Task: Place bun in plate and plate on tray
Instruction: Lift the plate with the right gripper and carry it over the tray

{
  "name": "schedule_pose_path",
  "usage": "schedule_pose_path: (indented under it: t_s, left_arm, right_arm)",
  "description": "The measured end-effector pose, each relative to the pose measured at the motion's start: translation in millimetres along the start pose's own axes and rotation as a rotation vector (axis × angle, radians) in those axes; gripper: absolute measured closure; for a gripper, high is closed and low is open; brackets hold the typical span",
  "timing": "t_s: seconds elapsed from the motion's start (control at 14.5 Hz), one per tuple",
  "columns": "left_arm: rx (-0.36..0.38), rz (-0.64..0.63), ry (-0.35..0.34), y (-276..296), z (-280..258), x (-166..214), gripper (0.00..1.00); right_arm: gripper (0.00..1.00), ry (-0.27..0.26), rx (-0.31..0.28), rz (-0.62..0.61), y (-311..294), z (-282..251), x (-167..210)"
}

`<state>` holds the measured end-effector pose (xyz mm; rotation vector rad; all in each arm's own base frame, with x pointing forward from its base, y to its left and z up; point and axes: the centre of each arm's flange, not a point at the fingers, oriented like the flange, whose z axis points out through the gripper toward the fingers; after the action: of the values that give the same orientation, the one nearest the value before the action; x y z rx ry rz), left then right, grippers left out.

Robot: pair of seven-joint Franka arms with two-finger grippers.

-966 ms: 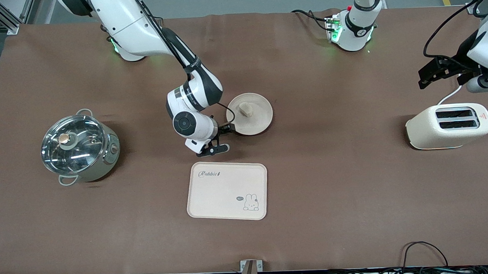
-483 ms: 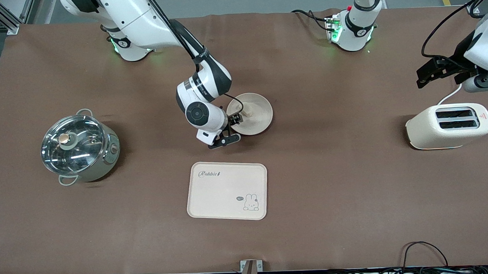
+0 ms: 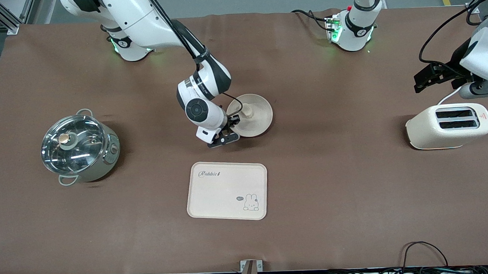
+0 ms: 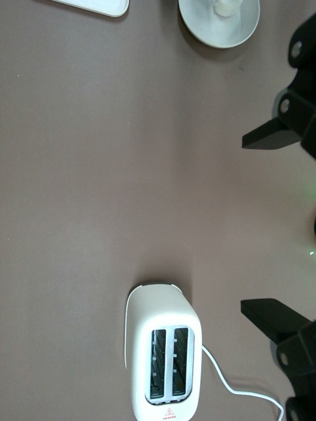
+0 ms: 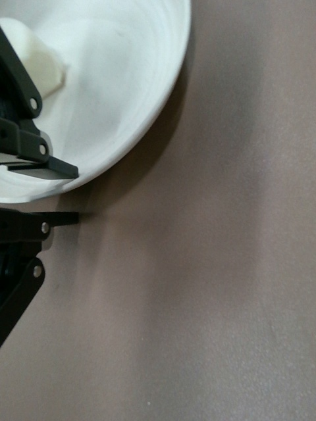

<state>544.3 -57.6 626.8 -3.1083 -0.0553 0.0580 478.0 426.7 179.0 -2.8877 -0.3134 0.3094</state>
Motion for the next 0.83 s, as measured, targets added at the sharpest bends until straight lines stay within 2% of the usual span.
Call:
schedule_pose_path:
  t_s: [0.07,0.21,0.48,0.62,0.83]
  left_arm:
    - [0.000,0.000,-0.003,0,2,1,0.00]
    - [-0.002,0.000,-0.004,0,5,5,0.00]
    - [-0.002,0.016,0.004,8,3,4,0.00]
    - [-0.002,0.030,0.005,16,2,3,0.00]
    - [-0.002,0.035,0.005,18,2,2,0.00]
  right_arm:
    - [0.76,0.000,0.003,0.006,-1,0,-1]
    - [0.92,0.006,0.018,0.007,-8,-6,-2]
    - [0.94,0.049,0.042,0.061,-1,-47,19]
    - [0.94,0.058,0.064,0.113,29,-86,45]
    - [0.94,0.123,0.107,0.206,99,-148,83]
